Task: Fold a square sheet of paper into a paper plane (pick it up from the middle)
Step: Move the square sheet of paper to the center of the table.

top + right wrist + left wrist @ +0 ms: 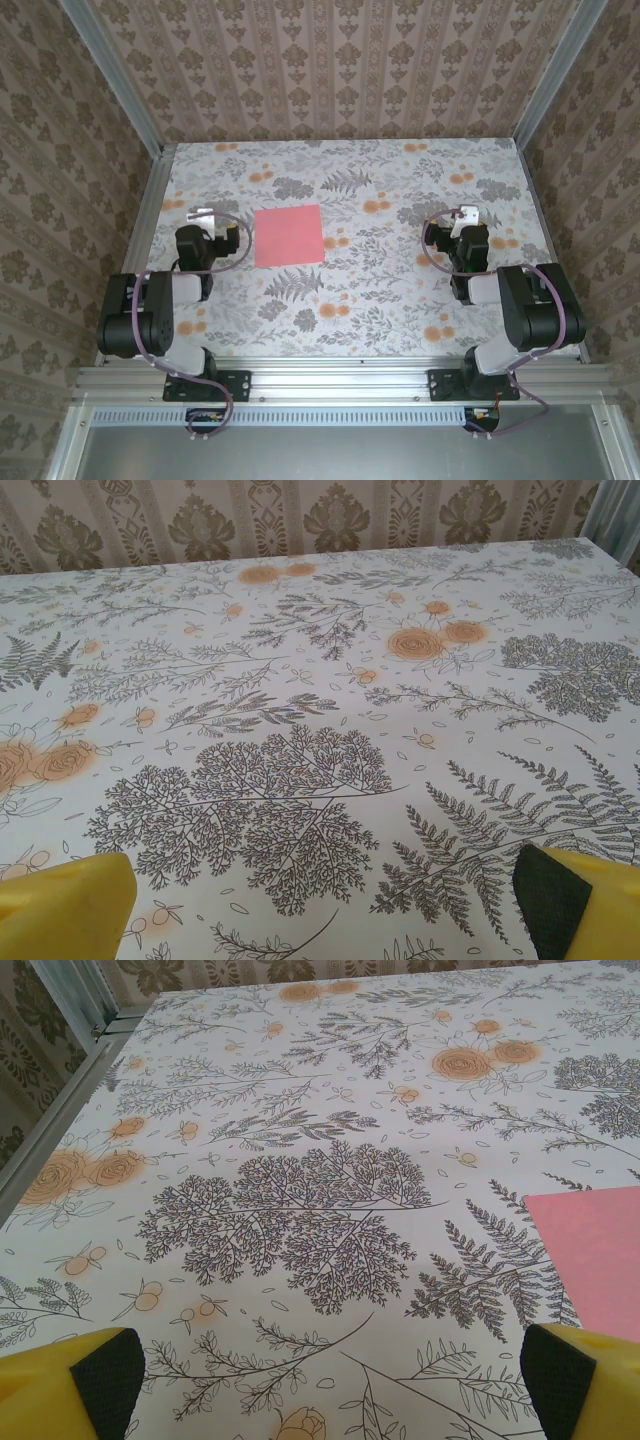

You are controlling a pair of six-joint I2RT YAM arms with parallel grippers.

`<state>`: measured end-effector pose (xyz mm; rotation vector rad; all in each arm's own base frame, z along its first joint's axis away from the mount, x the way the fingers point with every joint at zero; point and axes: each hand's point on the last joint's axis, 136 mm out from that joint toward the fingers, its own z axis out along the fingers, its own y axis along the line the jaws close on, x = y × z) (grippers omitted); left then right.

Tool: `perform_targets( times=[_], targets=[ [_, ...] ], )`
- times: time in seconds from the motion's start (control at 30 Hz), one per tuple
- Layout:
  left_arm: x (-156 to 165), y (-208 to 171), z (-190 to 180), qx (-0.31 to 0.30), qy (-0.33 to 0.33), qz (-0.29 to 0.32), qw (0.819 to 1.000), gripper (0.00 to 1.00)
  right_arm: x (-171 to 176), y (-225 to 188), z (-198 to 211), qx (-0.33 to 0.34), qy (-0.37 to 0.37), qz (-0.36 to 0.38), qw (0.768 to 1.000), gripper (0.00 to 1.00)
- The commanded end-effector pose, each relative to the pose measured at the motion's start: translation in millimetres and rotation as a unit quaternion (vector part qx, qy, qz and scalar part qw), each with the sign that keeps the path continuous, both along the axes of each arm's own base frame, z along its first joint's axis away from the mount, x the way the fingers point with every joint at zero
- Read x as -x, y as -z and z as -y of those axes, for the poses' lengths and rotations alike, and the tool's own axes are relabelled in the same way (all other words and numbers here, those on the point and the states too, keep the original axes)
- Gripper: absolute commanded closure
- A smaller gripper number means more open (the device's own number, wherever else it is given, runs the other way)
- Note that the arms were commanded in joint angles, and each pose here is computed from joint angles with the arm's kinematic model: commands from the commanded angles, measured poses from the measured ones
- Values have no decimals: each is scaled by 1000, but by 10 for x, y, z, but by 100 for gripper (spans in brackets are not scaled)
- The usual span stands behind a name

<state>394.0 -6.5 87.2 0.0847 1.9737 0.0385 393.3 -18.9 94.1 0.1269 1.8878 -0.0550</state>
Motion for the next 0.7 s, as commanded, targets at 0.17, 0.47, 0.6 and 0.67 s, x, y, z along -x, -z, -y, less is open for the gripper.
perform_targets(
  times=[0.17,0.47,0.6,0.67],
  targets=[
    [-51,-48,-8,-11,2,6,1000,0,-38,-81,-31,-10,-6,15,1000,0],
    [-51,-48,-9,-11,2,6,1000,0,-43,-77,-43,-9,-11,14,1000,0],
    [-53,-50,-10,-11,1,6,1000,0,-52,-71,-45,-10,-11,11,1000,0],
    [-50,-51,-13,-11,1,7,1000,0,-49,-68,-43,-9,-11,10,1000,0]
  ],
)
